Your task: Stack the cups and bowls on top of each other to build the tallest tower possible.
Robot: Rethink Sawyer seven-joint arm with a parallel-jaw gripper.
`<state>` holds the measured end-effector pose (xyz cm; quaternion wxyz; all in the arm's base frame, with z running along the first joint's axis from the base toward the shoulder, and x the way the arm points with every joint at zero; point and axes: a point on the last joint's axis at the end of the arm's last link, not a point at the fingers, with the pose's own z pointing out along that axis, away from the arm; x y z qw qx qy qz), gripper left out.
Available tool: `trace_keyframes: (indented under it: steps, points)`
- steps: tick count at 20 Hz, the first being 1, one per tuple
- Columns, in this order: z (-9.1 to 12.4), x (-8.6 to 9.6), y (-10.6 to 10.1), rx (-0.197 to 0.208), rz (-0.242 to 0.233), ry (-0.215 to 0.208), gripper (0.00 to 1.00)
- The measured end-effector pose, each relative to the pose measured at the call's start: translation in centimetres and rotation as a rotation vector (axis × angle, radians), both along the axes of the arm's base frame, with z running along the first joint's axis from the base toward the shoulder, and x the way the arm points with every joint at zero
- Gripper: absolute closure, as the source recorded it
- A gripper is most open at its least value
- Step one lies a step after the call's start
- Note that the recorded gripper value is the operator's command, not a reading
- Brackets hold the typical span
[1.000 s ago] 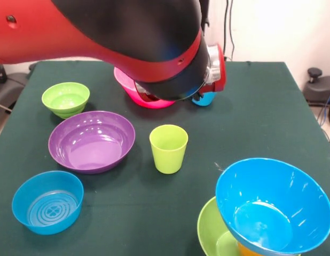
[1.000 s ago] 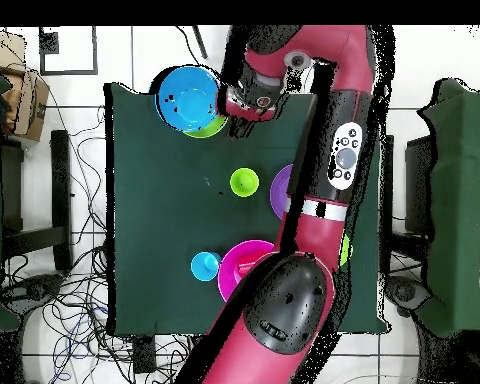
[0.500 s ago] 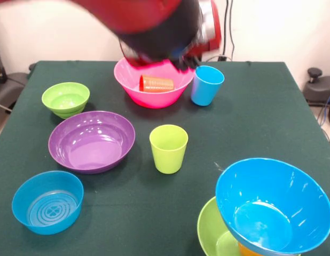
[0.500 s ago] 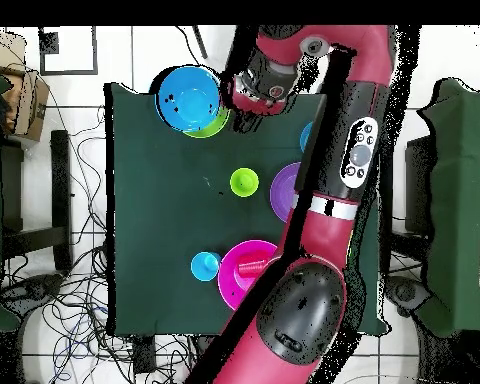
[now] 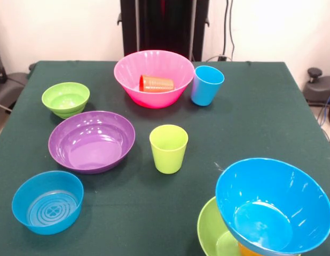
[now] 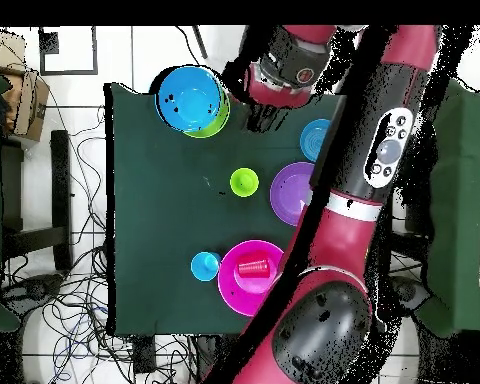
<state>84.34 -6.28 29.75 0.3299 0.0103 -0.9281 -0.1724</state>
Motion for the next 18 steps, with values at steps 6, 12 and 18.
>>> trace_keyframes:
  steps: [6, 12, 18]
  points:
    - [3.3, -0.5, -1.1, 0.083, 0.051, -0.154, 1.00]
    - [3.4, -0.4, -3.0, 0.082, 0.060, -0.418, 1.00]
    - [3.0, -0.6, -4.4, 0.022, 0.054, -0.617, 1.00]
